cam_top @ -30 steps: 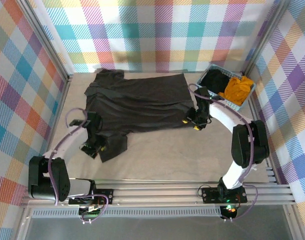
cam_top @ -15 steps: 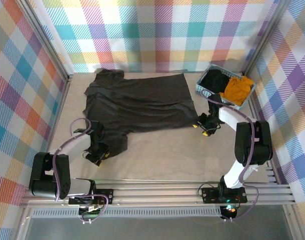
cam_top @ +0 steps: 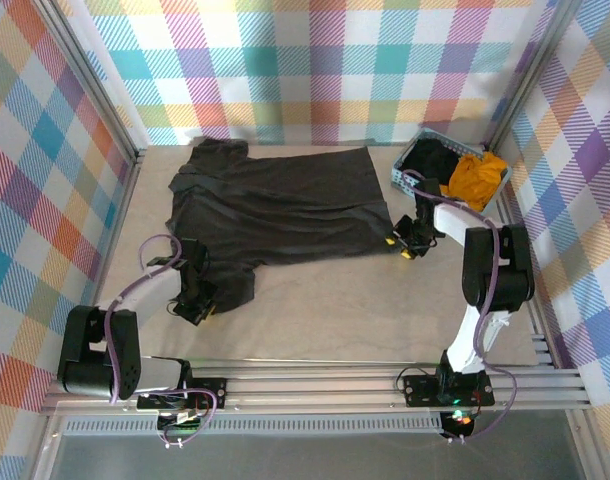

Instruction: Fold and stack the t-shirts

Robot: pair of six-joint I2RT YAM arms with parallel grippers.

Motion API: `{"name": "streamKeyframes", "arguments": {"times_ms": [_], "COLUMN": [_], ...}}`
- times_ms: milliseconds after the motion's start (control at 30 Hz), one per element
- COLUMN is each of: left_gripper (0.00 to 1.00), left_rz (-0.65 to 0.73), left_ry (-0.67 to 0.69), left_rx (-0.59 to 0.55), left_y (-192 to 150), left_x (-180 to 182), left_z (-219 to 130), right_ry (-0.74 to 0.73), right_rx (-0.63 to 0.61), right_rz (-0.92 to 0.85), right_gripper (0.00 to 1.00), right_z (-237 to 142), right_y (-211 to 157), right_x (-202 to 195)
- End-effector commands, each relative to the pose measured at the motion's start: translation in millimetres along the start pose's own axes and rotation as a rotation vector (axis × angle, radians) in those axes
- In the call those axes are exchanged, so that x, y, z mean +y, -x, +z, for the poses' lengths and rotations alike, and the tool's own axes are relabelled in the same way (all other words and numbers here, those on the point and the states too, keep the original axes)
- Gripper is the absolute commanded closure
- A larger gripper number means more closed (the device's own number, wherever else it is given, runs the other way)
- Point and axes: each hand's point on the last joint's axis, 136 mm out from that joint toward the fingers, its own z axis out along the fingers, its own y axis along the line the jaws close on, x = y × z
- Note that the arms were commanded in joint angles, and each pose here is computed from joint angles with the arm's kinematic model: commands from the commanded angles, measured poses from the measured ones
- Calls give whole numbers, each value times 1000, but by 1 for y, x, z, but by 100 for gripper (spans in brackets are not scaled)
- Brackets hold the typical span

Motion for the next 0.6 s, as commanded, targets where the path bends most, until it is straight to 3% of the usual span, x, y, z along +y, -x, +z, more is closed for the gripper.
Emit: {"name": "streamKeyframes", "arguments": {"times_ms": [0,167,300,567], "left_gripper": [100,100,100,100], "left_rz": [3,-25,-34,-60], "left_ry": [-31,-45,-51,-21], "left_rx": [-46,-65,-57,-53], "left_y": [6,4,0,-13], "left_x": [-8,0,5,35], "left_z": [-18,-34,-42,-64], "right_ry": [-9,-61,-75,-87], "right_rx": [-15,0,1,-13], "right_rz": [23,48,53,36], "right_gripper": [60,70,85,98], "right_z": [-1,1,-1,-19], "right_y": [10,5,-1,-18], "right_x": [6,-6,-13,-26]}}
